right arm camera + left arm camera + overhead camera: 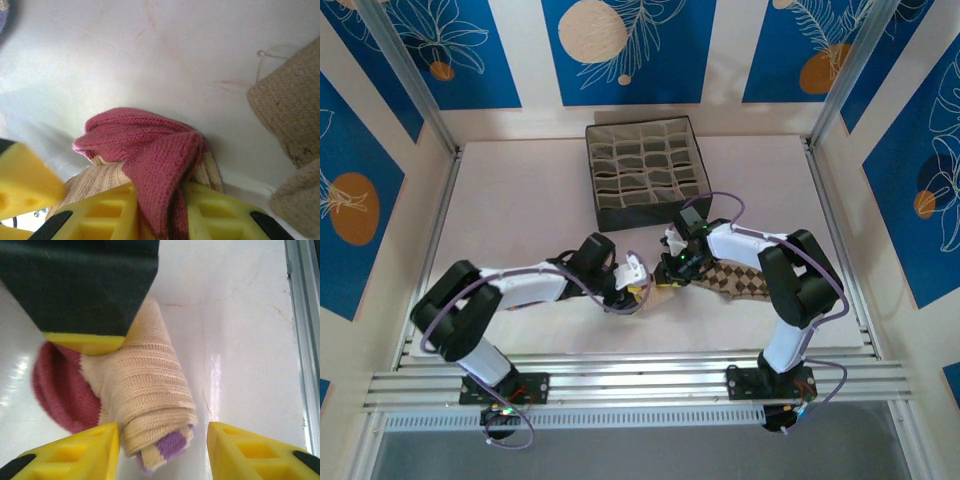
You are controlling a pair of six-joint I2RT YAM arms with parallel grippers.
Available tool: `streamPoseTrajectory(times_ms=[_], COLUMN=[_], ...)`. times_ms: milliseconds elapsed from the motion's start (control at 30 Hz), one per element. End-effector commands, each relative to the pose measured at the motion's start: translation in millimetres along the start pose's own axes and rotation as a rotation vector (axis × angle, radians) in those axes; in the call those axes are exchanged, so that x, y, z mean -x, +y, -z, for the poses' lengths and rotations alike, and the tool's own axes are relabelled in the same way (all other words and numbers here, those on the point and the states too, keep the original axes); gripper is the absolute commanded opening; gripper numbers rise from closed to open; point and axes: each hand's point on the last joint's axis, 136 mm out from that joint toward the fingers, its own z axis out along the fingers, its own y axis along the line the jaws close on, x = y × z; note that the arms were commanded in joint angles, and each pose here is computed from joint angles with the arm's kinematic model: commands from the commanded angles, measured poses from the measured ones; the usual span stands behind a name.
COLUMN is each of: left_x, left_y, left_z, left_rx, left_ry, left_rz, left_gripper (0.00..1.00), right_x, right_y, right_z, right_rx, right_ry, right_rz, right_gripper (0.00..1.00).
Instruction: Roll the socks
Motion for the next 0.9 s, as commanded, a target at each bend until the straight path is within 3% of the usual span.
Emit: streamPoseTrajectory(times_ms=[0, 300, 433, 667, 767, 867], left_x=[22.0, 21.8, 27.6, 16.8, 3.0, -12.6], left_y=[6.6, -1.9, -1.6, 11.3, 15.6, 15.4], left_z=[16.6, 9.9, -3.3, -31.6, -42.4, -51.7], left_rx=[0.148, 0.418, 0.444, 0.487, 0.48, 0.44], left_ry=[-0.105, -0.03, -0.008, 0.064, 0.104, 0.151], left_rz=[-0.19, -0.545, -0.563, -0.465, -0.406, -0.335], left_gripper=[0.5, 0.52, 0.54, 0.53, 0.43, 0.19], right_x=[-28.7, -29.7, -30.5, -37.1, -38.6, -38.8], right_y=[-40.2, -36.3, -35.0, -34.1, -31.1, -24.7], right_z=[-17.7, -16.3, -16.5, -18.0, -17.6, -15.9], right_rx=[-0.164, -0.161, -0.163, -0.157, -0.14, -0.107], right_ry=[0.103, 0.122, 0.132, 0.158, 0.163, 0.157], right_rz=[-0.068, -0.069, -0.072, -0.087, -0.09, -0.083], right_gripper=[0.23, 0.23, 0.23, 0.23, 0.28, 0.38])
